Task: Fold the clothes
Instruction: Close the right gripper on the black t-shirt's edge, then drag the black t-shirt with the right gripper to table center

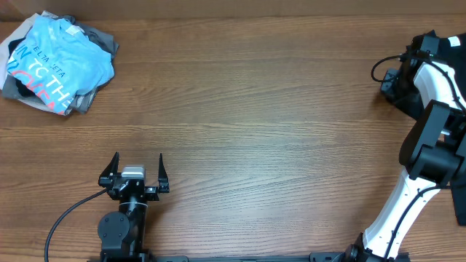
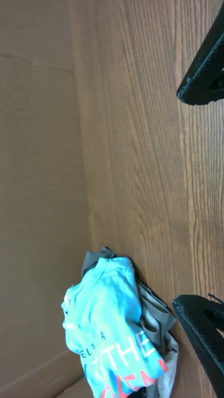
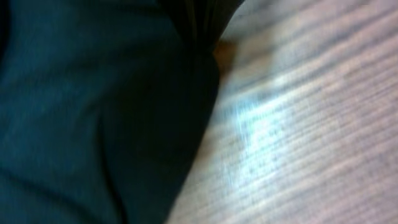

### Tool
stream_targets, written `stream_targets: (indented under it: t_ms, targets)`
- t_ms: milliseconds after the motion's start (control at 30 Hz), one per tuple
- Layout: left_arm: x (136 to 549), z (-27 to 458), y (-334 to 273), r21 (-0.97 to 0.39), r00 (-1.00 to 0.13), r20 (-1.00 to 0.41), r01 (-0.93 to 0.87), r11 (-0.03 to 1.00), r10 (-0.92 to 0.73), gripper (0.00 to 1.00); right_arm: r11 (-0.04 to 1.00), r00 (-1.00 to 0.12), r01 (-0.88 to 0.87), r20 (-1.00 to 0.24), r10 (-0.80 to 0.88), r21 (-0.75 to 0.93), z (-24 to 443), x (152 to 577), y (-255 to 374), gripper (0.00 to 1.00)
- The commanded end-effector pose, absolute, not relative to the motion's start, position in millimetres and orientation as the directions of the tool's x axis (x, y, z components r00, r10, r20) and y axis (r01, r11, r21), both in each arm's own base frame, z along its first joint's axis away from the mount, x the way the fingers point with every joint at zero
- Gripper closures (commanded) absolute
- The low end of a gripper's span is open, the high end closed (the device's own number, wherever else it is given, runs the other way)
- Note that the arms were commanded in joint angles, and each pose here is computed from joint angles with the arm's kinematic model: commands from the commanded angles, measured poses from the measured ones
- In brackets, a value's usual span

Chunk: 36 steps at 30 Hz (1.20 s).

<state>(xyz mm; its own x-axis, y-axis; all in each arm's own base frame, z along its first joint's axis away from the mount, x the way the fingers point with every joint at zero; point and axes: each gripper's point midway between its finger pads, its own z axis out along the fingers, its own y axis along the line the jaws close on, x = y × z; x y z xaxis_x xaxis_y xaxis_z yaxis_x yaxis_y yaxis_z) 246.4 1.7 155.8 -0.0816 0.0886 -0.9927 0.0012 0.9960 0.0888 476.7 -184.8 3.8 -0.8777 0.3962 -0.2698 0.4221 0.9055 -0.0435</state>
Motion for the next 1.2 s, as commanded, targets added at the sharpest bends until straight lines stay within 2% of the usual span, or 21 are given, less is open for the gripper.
stream_targets:
  t_ms: [0,133,300,467,633,900,1167]
  targets:
    - [246.2,155.6,4.8,0.112,-0.08,-0.991,-0.013,0.994,0.111,0.0,0.888,-0.863,0.46,-0.248,0.44,-0.025,5.8,476.1,-181.5,0.96]
    - [246.2,155.6,4.8,0.112,-0.08,-0.991,-0.013,0.994,0.111,0.0,0.882,-0.846,0.472,-0.274,0.458,0.016,33.0,484.5,-172.8,0.96]
    - [246.2,155.6,4.8,0.112,-0.08,-0.991,-0.013,0.994,0.111,0.0,0.917,-0.854,0.382,-0.334,0.399,0.116,81.4,502.8,-128.1,0.96]
    - [246.2,155.6,4.8,0.112,-0.08,-0.991,-0.013,0.994,0.111,0.0,0.956,-0.866,0.199,-0.418,0.275,0.217,130.5,521.5,-43.8,0.96]
    - [246.2,155.6,4.8,0.112,-0.08,-0.991,-0.013,0.994,0.111,0.0,0.96,-0.887,-0.023,-0.448,0.109,0.278,151.7,519.6,65.5,0.96]
    - [246.2,155.6,4.8,0.112,-0.08,-0.991,-0.013,0.994,0.111,0.0,0.897,-0.869,-0.334,-0.463,-0.174,0.289,154.5,472.4,237.2,0.96]
    - [246.2,155.6,4.8,0.112,-0.08,-0.991,-0.013,0.994,0.111,0.0,0.715,-0.804,-0.574,-0.441,-0.399,0.4,160.7,372.5,376.0,0.96]
